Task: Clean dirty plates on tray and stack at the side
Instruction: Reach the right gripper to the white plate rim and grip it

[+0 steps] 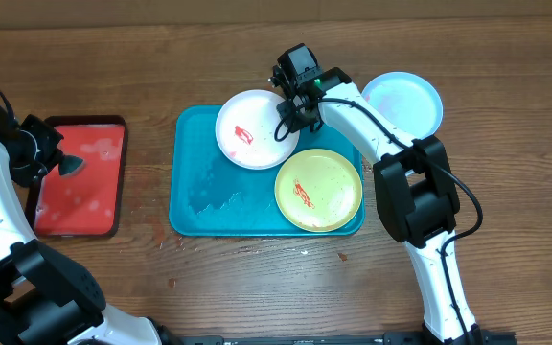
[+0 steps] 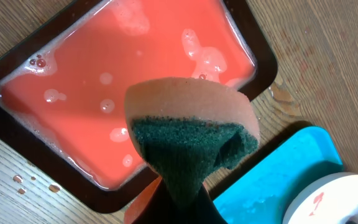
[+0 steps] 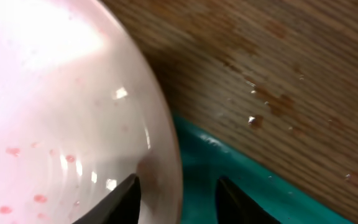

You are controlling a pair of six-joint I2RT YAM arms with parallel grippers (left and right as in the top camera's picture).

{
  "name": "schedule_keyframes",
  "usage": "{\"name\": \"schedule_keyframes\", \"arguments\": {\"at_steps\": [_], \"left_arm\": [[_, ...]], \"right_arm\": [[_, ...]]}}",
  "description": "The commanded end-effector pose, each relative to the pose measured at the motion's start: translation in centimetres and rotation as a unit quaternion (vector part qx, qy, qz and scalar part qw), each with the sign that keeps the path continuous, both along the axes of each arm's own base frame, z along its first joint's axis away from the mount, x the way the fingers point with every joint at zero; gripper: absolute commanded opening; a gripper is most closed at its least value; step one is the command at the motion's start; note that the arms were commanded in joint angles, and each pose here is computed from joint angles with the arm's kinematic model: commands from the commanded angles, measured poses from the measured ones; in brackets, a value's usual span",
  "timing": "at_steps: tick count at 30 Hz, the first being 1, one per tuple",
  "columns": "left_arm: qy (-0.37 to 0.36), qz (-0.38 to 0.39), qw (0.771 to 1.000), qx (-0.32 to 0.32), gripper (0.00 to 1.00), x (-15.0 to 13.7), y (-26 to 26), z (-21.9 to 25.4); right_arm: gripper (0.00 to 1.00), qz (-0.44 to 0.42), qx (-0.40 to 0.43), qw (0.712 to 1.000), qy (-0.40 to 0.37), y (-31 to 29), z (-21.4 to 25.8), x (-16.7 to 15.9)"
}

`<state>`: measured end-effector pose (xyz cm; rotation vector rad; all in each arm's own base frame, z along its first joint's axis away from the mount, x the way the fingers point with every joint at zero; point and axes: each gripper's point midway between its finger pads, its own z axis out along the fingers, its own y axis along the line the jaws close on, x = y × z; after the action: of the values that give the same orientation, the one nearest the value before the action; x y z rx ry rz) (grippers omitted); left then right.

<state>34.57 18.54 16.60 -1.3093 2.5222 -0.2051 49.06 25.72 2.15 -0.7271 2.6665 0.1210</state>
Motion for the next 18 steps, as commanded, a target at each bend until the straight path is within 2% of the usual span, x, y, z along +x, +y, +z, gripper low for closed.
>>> {"name": "schedule_keyframes", "arguments": {"at_steps": [1, 12, 18], "left_arm": [[-0.013, -0.001, 1.0, 0.001, 0.04, 0.4, -0.2, 0.7], [-0.013, -0.001, 1.0, 0.0, 0.04, 0.4, -0.2, 0.7], [-0.014, -0.002, 1.0, 0.001, 0.04, 0.5, -0.3, 0.7]], "right_arm": [[0.32, 0.015, 0.041, 0.999, 0.015, 2.8, 0.7, -1.3], [0.33, 0.045, 0.051, 0.997, 0.025, 7.5, 0.7, -4.4], [0.38, 0.044, 0.062, 0.997, 0.009, 8.3, 1.1, -4.0]]}}
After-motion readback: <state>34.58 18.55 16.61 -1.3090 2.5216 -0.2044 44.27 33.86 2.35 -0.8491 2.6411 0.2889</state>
